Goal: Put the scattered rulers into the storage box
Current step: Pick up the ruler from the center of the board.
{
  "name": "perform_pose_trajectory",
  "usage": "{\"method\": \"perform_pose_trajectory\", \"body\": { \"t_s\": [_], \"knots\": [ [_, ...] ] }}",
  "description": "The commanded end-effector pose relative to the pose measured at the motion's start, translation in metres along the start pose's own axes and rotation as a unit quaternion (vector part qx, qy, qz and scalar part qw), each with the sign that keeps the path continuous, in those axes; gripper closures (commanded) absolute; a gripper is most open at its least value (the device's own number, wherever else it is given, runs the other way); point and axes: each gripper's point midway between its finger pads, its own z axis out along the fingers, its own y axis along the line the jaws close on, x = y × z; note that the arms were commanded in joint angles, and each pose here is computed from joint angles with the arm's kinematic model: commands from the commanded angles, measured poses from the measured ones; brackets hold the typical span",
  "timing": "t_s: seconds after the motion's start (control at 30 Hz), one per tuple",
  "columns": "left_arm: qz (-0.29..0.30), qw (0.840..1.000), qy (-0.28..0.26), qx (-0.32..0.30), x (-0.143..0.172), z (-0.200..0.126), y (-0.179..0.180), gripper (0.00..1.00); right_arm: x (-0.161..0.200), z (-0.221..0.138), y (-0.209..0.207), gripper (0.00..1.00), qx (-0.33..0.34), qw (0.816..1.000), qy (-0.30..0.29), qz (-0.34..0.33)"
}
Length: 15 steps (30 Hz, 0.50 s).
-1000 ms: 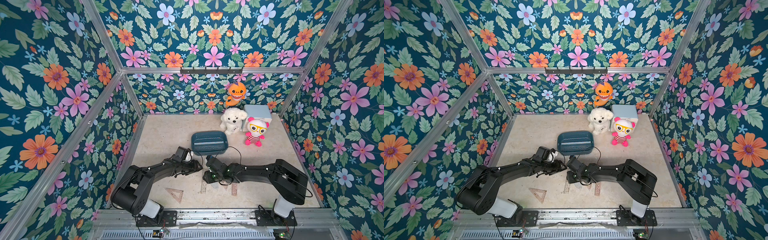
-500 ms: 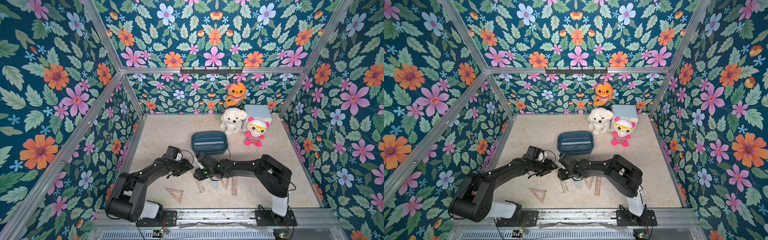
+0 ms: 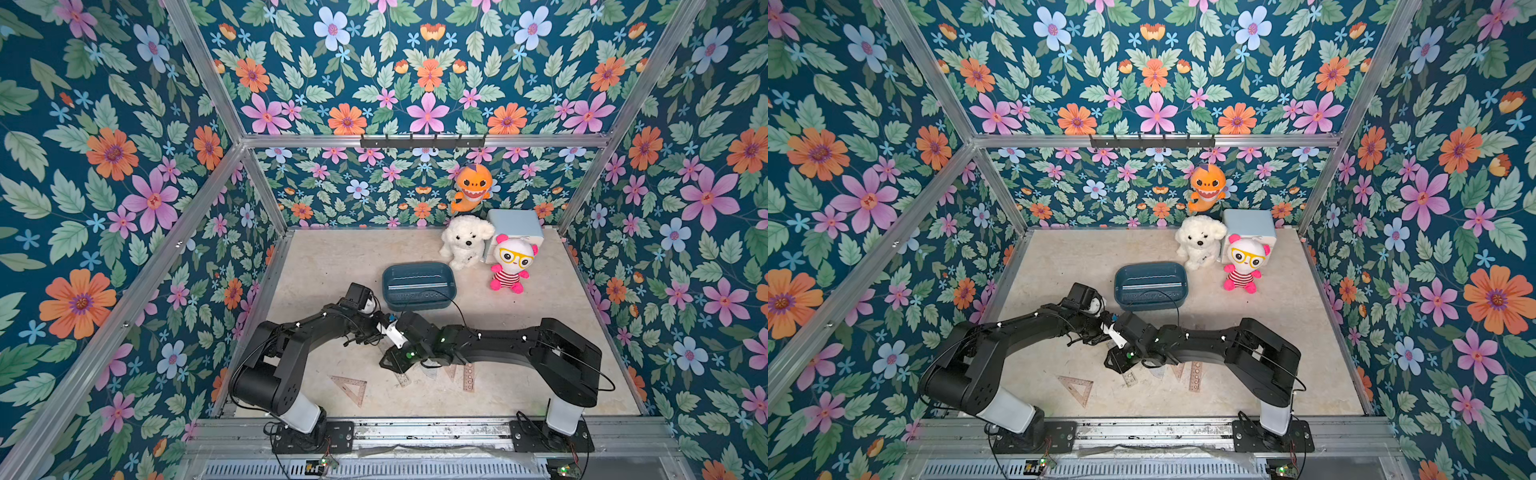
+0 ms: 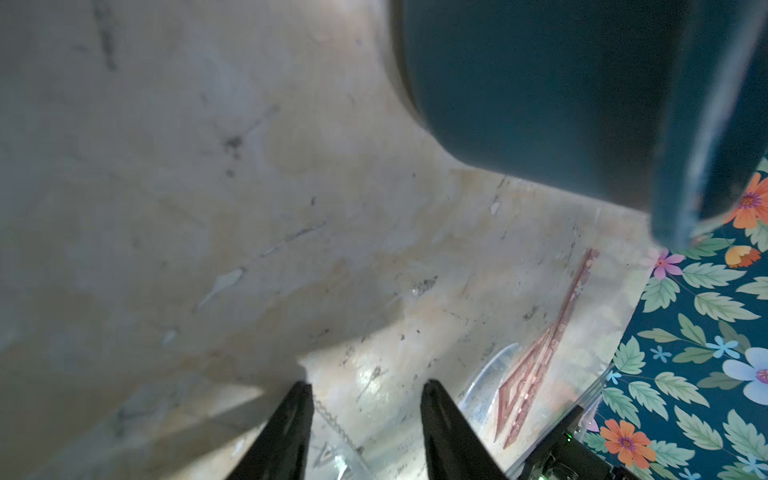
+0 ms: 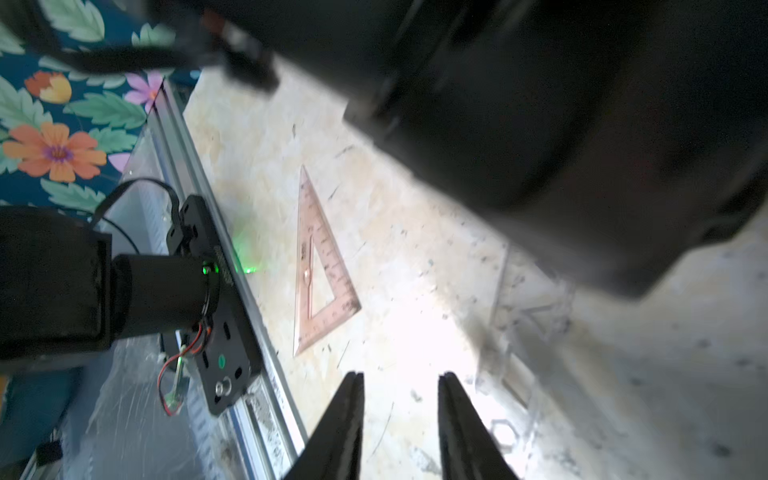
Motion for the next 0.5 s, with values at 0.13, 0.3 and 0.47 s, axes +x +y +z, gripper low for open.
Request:
{"method": "perform_pose_trajectory", "body": {
  "t_s": [0.13,0.3,0.47],
  "knots": [
    [0.016,1.000,0.020,0.000,0.004,0.018,-0.006,0.55,0.018,0.007,0.009,0.68,-0.038,0.998,0.039,0.004],
    [0.020,0.999,0.025,-0.005,0.008,0.023,-0.003,0.57,0.034,0.019,0.012,0.68,-0.060,0.994,0.085,0.019],
    [0.018,0.999,0.033,-0.016,0.016,0.025,0.006,0.58,0.052,0.021,-0.001,0.68,-0.038,0.993,0.110,0.037]
  ]
}}
